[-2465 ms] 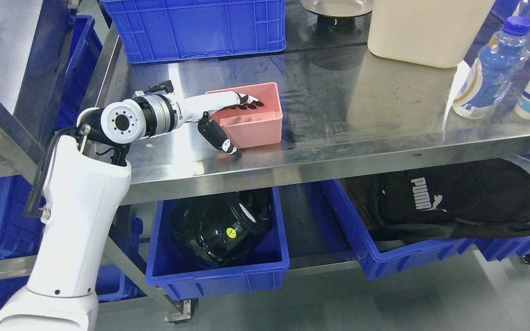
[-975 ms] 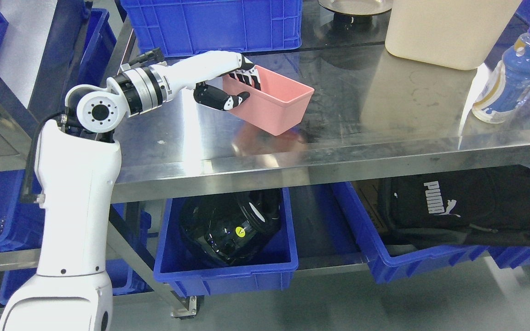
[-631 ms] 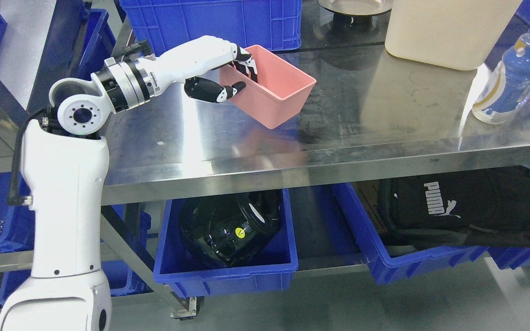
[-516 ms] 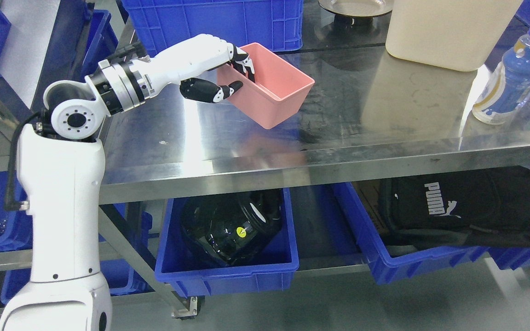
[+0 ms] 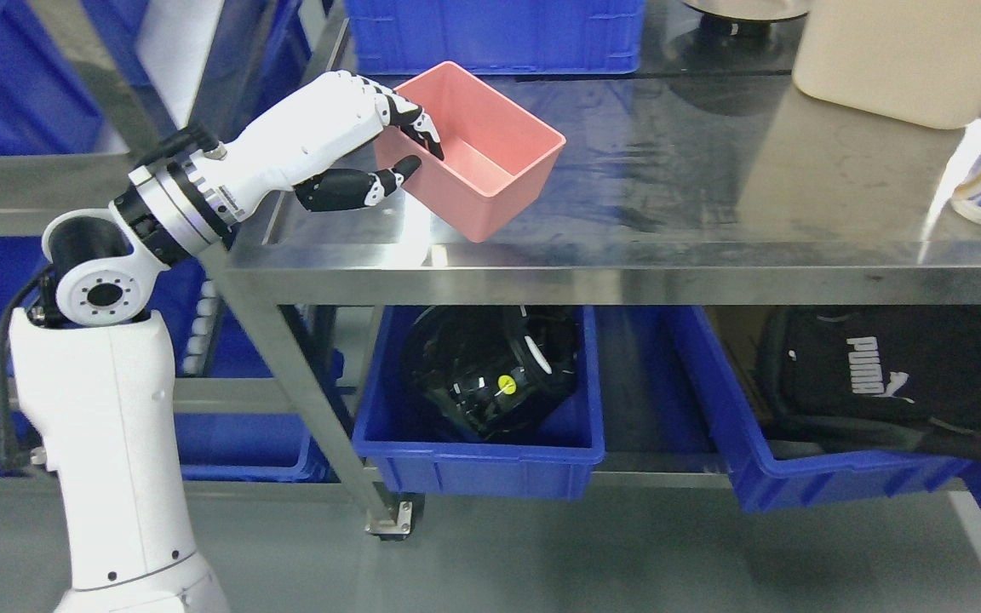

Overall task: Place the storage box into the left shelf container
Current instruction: 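Hold the pink box up in the left hand while turning toward the rack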

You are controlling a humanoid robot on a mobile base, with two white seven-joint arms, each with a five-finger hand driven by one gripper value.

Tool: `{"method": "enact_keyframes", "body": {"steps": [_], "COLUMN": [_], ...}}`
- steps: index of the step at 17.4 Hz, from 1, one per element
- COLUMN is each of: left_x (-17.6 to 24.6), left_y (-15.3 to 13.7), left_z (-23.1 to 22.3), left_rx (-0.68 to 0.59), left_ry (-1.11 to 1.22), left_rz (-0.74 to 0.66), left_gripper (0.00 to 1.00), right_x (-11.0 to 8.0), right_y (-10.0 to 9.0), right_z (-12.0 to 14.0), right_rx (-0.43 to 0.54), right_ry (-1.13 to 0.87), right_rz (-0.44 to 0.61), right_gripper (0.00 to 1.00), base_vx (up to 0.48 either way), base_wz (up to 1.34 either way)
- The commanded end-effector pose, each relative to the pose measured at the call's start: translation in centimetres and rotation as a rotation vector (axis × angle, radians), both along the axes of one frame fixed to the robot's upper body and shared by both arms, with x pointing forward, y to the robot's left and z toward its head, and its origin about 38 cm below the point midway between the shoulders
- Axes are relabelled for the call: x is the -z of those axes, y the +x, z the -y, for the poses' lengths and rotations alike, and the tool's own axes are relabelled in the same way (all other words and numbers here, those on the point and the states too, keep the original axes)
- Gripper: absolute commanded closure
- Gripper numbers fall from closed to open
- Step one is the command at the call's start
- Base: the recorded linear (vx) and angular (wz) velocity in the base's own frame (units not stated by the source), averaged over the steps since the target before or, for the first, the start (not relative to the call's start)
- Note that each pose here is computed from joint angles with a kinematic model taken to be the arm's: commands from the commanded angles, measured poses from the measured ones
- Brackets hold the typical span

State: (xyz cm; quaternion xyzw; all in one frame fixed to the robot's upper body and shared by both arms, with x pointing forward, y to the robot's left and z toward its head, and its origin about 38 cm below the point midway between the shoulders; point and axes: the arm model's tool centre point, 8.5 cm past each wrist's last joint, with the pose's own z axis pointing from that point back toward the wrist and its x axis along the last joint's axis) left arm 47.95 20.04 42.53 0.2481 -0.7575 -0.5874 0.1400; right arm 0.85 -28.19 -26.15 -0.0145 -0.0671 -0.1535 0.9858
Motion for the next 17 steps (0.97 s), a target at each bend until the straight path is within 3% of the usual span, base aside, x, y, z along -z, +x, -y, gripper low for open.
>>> {"method": "enact_keyframes", "body": {"steps": [1, 11, 17], "left_x": [-1.91, -1.91, -2.0], "left_y": [-3.62, -3.76, -3.83], "left_z": [-3.64, -3.95, -4.27], "left_rx": [-0.086, -0.091, -0.093], "left_ry": [-0.101, -0.111, -0.127], "left_rz": [0.147, 0.151, 0.157], "left_gripper": [1.0, 1.0, 1.0], "right_x": [-0.54, -0.54, -0.54], "right_y": [0.77, 0.77, 0.77], "right_z": [-1.63, -1.63, -1.63], "right_rx": [-0.056, -0.056, -0.056], "right_ry": [0.306, 0.306, 0.306], "right_rz": [0.099, 0.099, 0.099], "right_gripper": [0.0, 0.0, 0.0], "base_vx": [-0.182, -0.169, -0.032], "base_wz": [0.64, 0.94, 1.17]}}
